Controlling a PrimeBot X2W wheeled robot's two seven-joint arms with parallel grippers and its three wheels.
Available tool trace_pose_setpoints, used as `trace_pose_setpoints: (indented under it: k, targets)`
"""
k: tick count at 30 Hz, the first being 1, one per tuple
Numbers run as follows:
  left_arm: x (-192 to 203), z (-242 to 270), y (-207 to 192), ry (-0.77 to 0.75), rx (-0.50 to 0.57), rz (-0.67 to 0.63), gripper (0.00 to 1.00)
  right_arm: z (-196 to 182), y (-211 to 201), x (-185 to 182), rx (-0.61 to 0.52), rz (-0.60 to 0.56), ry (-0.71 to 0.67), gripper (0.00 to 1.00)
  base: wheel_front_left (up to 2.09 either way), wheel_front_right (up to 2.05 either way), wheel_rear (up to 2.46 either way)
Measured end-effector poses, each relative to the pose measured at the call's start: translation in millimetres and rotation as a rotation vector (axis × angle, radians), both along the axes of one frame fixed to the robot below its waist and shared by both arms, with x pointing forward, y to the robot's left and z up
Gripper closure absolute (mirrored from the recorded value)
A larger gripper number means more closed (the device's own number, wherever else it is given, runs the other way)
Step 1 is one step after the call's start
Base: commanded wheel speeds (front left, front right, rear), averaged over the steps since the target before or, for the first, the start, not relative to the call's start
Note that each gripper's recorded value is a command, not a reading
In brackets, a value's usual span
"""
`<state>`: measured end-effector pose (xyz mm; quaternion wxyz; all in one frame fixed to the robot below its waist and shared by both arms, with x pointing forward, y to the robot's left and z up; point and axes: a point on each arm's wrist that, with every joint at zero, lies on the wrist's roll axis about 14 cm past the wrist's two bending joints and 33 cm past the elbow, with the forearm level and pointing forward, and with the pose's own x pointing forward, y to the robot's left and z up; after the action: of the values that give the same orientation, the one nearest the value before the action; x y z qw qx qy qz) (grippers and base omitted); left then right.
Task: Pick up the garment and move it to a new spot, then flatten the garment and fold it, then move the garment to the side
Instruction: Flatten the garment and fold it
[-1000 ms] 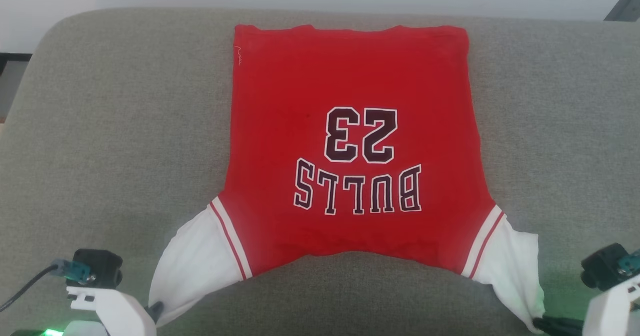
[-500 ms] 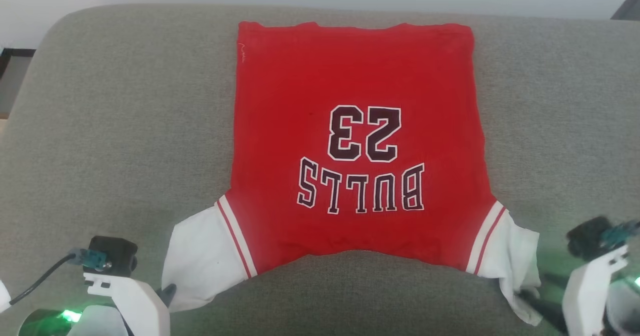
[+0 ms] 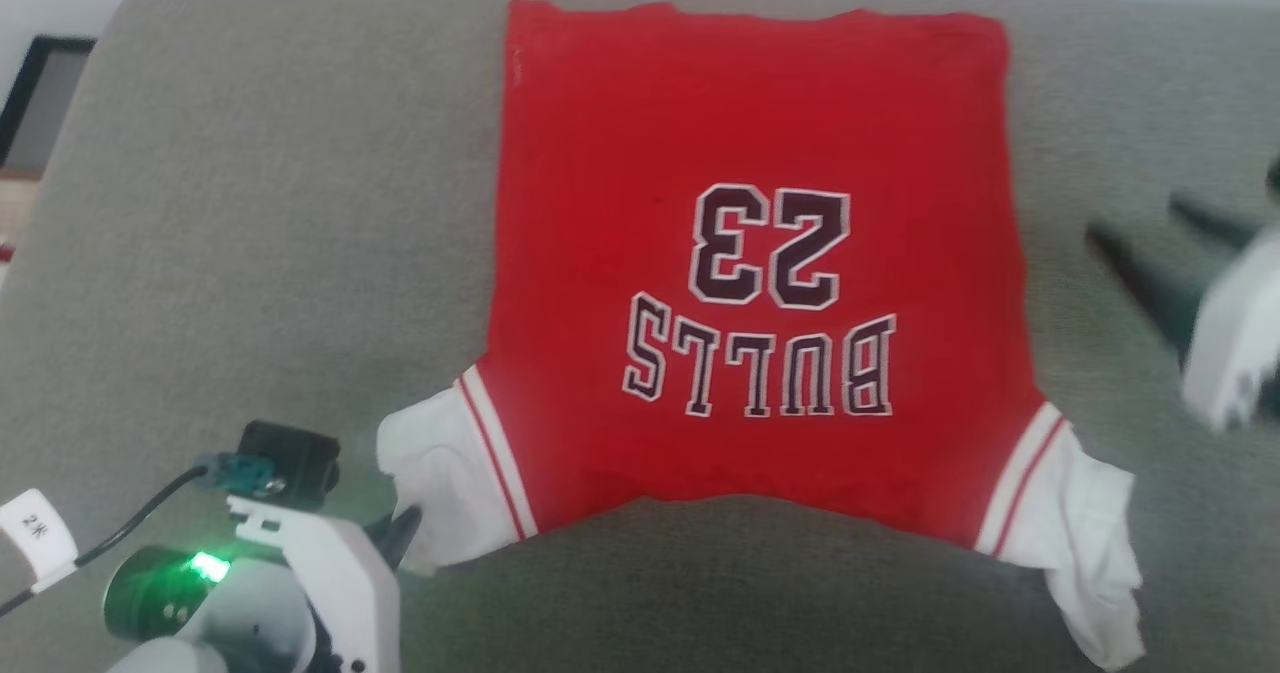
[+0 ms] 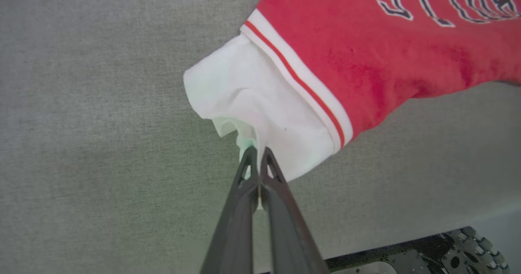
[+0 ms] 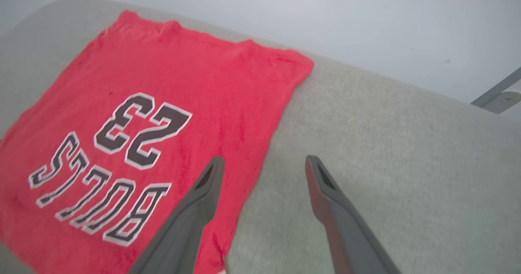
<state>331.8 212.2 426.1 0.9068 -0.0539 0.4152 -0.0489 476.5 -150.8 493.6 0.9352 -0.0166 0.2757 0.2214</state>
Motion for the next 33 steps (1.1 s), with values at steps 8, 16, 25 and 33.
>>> trace_pose_setpoints:
  k: [8, 16, 25, 33]
  targets:
    - [9.3, 1.0, -2.7, -0.021, 0.005, -0.007, 1.0, -10.2, 28.3, 106.0, 0.012, -0.079, -0.06, 0.0, 0.0, 0.0, 0.0]
    - [11.1, -4.2, -2.2, -0.01, -0.003, 0.009, 1.0, -49.6, 33.8, 162.1, -0.004, -0.188, 0.088, 0.0, 0.0, 0.0, 0.0]
    - [7.7, -14.4, -0.1, 0.022, -0.015, 0.033, 1.0, -104.9, 43.4, 171.3, -0.052, -0.228, 0.303, 0.0, 0.0, 0.0, 0.0]
    - [7.3, -18.9, 2.7, 0.03, -0.014, 0.042, 1.0, -122.7, 36.9, 167.9, -0.103, -0.247, 0.408, 1.0, 0.0, 0.0, 0.0]
